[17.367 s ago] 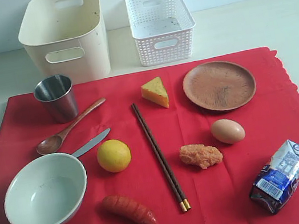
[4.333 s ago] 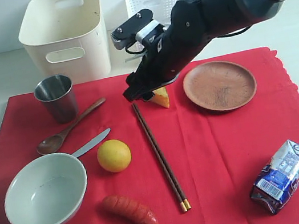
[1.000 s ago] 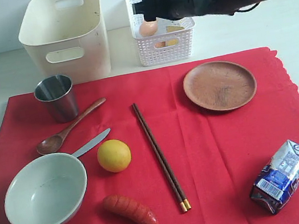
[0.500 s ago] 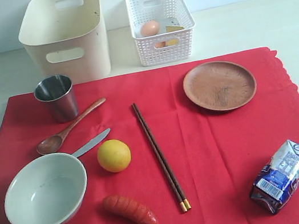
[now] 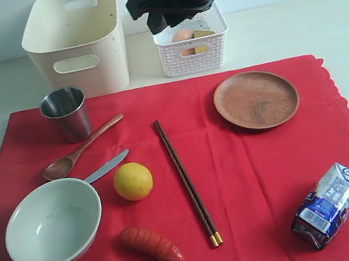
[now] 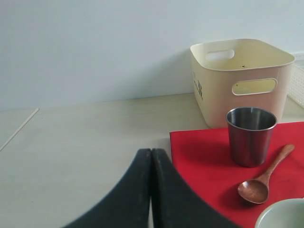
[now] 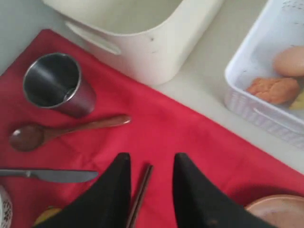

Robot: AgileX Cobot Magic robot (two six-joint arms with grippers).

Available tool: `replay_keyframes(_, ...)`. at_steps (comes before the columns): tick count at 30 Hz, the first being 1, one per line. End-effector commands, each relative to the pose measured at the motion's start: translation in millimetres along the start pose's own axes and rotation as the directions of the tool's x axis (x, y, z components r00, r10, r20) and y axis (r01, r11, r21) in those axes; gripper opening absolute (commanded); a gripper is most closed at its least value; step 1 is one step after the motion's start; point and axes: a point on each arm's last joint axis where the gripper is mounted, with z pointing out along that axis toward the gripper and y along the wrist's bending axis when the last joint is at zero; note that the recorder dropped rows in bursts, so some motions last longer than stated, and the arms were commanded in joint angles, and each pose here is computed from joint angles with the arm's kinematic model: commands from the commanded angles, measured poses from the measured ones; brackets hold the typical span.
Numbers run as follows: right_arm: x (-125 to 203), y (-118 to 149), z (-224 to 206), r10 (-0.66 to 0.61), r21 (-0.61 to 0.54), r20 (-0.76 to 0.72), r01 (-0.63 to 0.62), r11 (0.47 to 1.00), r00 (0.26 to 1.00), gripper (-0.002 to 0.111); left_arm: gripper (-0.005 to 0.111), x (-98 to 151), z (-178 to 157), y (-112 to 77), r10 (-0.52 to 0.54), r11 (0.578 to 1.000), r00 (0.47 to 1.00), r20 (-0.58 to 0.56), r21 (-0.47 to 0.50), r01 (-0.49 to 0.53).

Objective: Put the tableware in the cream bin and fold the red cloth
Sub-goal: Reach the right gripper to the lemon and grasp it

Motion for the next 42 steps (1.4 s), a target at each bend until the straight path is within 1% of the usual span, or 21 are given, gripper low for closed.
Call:
replay_keyframes(1, 8.4, 26.8, 3.8, -0.087, -0.035, -0.025, 0.086, 0.996, 0.996, 0.016, 0.001, -0.7, -0.5, -0.3, -0.004, 1.000, 1.000, 0.009, 0.005, 0.004)
replay_keyframes(5, 24.6, 44.5, 13.8, -0.158, -0.049, -0.066, 0.155, 0.987, 0.985, 0.006, 0.001, -0.7, -0.5, -0.3, -0.004, 1.000, 1.000, 0.009, 0.005, 0.004)
replay_keyframes(8, 39.2, 52.3, 21.9, -0.182, -0.056, -0.101, 0.177, 0.983, 0.978, 0.001, 0.001, -0.7, -0.5, -0.3, -0.004, 1.000, 1.000, 0.009, 0.005, 0.004)
replay_keyframes(16, 67.6, 78.1, 37.2, -0.233, -0.087, -0.114, 0.224, 0.971, 0.966, 0.001, 0.001, -0.7, -0.5, -0.3, -0.004, 1.000, 1.000, 0.009, 0.005, 0.004)
replay_keyframes(19, 74.1, 88.8, 39.4, -0.275, -0.096, -0.114, 0.265, 0.960, 0.955, 0.002, 0.001, -0.7, -0.5, -0.3, -0.004, 1.000, 1.000, 0.009, 0.005, 0.004)
replay_keyframes(20, 76.2, 91.0, 40.5, -0.282, -0.092, -0.111, 0.272, 0.958, 0.953, 0.003, 0.001, -0.7, -0.5, -0.3, -0.004, 1.000, 1.000, 0.009, 0.005, 0.004)
replay_keyframes(22, 77.9, 93.2, 41.9, -0.257, -0.078, -0.100, 0.250, 0.965, 0.961, 0.010, 0.001, -0.7, -0.5, -0.3, -0.004, 1.000, 1.000, 0.009, 0.005, 0.004)
replay_keyframes(25, 79.8, 97.5, 42.9, -0.254, -0.074, -0.090, 0.248, 0.966, 0.963, 0.024, 0.001, -0.7, -0.5, -0.3, -0.004, 1.000, 1.000, 0.009, 0.005, 0.004)
replay_keyframes(26, 80.5, 98.0, 43.8, -0.260, -0.073, -0.093, 0.254, 0.965, 0.961, 0.032, 0.001, -0.7, -0.5, -0.3, -0.004, 1.000, 1.000, 0.009, 0.005, 0.004)
replay_keyframes(29, 83.3, 99.1, 47.8, -0.263, -0.077, -0.107, 0.256, 0.964, 0.959, 0.047, 0.001, -0.7, -0.5, -0.3, -0.004, 1.000, 1.000, 0.009, 0.005, 0.004)
replay_keyframes(31, 87.4, 98.8, 54.6, -0.262, -0.079, -0.129, 0.254, 0.964, 0.956, 0.053, 0.001, -0.7, -0.5, -0.3, -0.004, 1.000, 1.000, 0.009, 0.005, 0.004)
replay_keyframes(35, 100.6, 97.7, 75.0, -0.289, -0.077, -0.192, 0.279, 0.957, 0.938, 0.061, 0.001, -0.7, -0.5, -0.3, -0.004, 1.000, 1.000, 0.009, 0.005, 0.004)
replay_keyframes(42, 115.4, 93.2, 99.3, -0.283, -0.077, -0.258, 0.272, 0.959, 0.924, 0.062, 0.001, -0.7, -0.5, -0.3, -0.004, 1.000, 1.000, 0.009, 0.005, 0.004)
